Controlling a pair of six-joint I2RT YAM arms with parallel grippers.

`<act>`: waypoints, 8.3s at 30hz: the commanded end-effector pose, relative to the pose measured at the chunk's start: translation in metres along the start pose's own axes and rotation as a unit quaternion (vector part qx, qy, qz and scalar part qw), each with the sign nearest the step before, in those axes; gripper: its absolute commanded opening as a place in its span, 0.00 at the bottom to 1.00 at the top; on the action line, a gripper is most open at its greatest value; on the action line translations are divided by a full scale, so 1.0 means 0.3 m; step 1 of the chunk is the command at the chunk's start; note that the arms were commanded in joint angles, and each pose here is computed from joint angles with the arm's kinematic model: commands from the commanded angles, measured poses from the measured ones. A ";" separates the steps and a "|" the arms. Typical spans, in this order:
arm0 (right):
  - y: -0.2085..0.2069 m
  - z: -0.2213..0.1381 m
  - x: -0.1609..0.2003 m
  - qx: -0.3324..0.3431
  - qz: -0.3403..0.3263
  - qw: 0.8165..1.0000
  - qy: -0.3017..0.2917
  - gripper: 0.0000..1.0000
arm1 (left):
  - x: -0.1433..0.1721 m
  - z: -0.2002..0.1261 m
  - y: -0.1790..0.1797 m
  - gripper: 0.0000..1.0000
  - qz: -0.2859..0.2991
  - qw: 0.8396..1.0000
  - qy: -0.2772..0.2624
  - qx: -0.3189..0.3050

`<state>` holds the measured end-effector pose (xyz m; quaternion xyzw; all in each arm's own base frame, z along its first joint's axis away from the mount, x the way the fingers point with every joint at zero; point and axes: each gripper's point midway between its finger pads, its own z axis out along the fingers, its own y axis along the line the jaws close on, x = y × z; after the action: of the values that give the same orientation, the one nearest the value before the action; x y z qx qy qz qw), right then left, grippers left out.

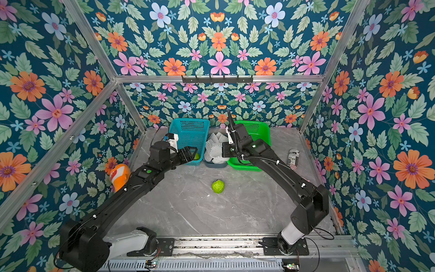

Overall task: Sleeve custard apples in foam nets
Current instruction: Pick up the foam net from the storage box, then open the foam net, then put on the foam net on the custard apple.

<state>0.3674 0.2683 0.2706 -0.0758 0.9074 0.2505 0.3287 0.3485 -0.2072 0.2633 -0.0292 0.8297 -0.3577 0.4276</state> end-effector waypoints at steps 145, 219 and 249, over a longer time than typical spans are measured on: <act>0.268 -0.230 -0.226 -0.589 0.239 0.759 -0.137 0.62 | -0.274 -0.356 -0.448 0.00 -0.212 0.781 -0.147 0.569; 0.383 -0.305 -0.227 -0.631 0.228 0.737 -0.082 0.00 | -0.190 -0.327 -0.463 0.00 -0.163 0.802 -0.097 0.567; 0.152 -0.123 -0.017 -0.546 0.244 0.801 -0.009 0.00 | 0.065 -0.185 -0.322 0.00 -0.147 0.852 -0.005 0.502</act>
<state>0.3434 0.2913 0.3142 0.0041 0.6082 0.7774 0.1606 0.2864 -0.2582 0.3163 0.0167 0.5514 -0.7791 0.2978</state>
